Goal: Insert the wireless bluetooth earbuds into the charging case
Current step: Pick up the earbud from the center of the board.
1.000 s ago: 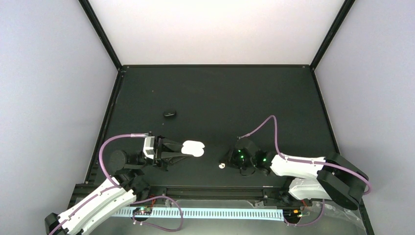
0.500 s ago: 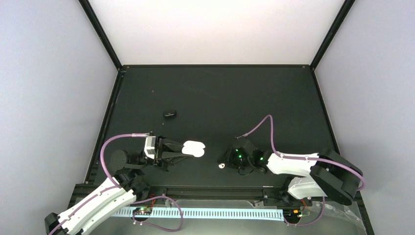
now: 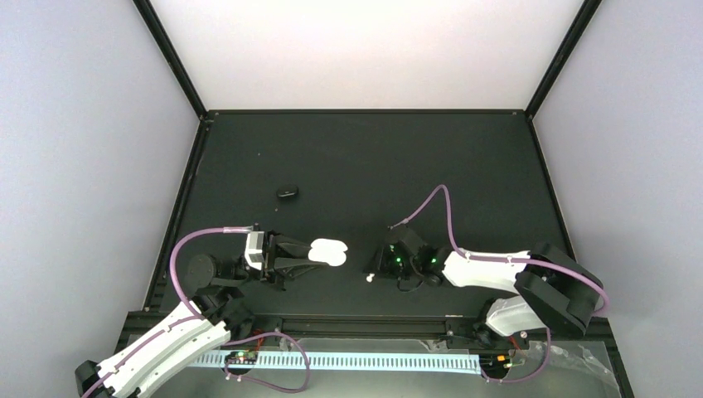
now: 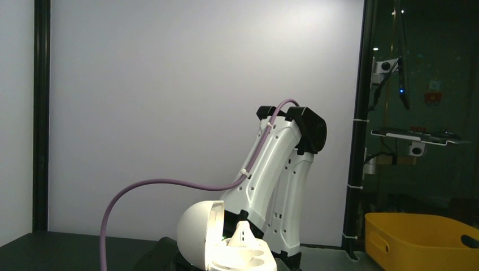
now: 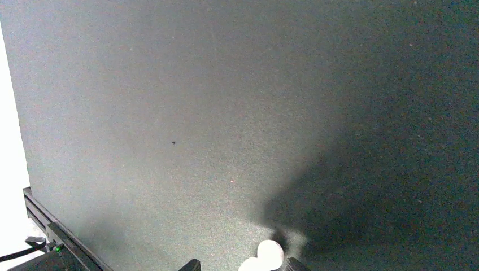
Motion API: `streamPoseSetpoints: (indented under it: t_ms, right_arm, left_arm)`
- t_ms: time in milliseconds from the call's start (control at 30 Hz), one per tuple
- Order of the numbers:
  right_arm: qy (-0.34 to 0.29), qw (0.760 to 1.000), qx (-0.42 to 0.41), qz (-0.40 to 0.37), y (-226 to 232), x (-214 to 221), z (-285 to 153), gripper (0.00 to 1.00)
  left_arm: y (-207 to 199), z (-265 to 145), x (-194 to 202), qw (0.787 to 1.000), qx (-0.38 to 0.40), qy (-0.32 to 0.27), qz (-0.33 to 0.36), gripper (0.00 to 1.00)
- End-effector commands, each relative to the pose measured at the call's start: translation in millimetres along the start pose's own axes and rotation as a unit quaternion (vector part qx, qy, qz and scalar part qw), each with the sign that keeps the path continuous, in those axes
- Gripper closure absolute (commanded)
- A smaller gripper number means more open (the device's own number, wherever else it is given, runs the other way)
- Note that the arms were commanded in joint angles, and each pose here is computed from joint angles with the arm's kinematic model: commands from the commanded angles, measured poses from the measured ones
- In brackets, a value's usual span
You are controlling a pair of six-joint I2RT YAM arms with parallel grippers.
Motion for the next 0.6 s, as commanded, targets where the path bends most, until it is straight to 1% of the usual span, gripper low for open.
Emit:
streamPoseSetpoints:
  t_ms: [0, 233, 300, 400, 500, 567]
  right_arm:
    - [-0.004, 1.0, 0.009, -0.022, -2.2, -0.7, 0.4, 0.64]
    - [-0.006, 1.0, 0.005, -0.026, -0.3, -0.9, -1.2, 0.71]
    - [-0.006, 1.0, 0.004, -0.025, -0.1, -0.9, -1.1, 0.72]
    - [-0.008, 0.999, -0.007, -0.035, 6.0, -1.6, -4.0, 0.7]
    - [-0.012, 0.997, -0.015, -0.07, 25.1, -2.6, -10.6, 0.66]
    - [-0.009, 0.996, -0.015, -0.085, 33.6, -2.2, -12.4, 0.65]
  left_arm:
    - [-1.1, 0.2, -7.0, 1.0, -0.003, -0.009, 0.014, 0.98]
    - [-0.6, 0.9, -5.8, 1.0, -0.002, -0.008, 0.012, 0.98]
    - [-0.7, 0.9, -5.6, 1.0, -0.002, -0.007, 0.012, 0.98]
    - [-0.6, 1.0, -5.7, 1.0, -0.002, -0.007, 0.013, 0.98]
    - [-0.4, 1.1, -5.8, 1.0, -0.003, -0.008, 0.013, 0.99]
    - [0.0, 1.2, -5.1, 1.0, -0.003, -0.007, 0.013, 0.98]
Point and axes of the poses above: each gripper's point midway between its finger pads, its own z axis out along the fingers, its own y axis along the line the jaws close on, x = y × z, the point moved 5 cm from there along -z, back along the fingers, and after that the axes turned 11 degrees about z, right-handed, at the moved point
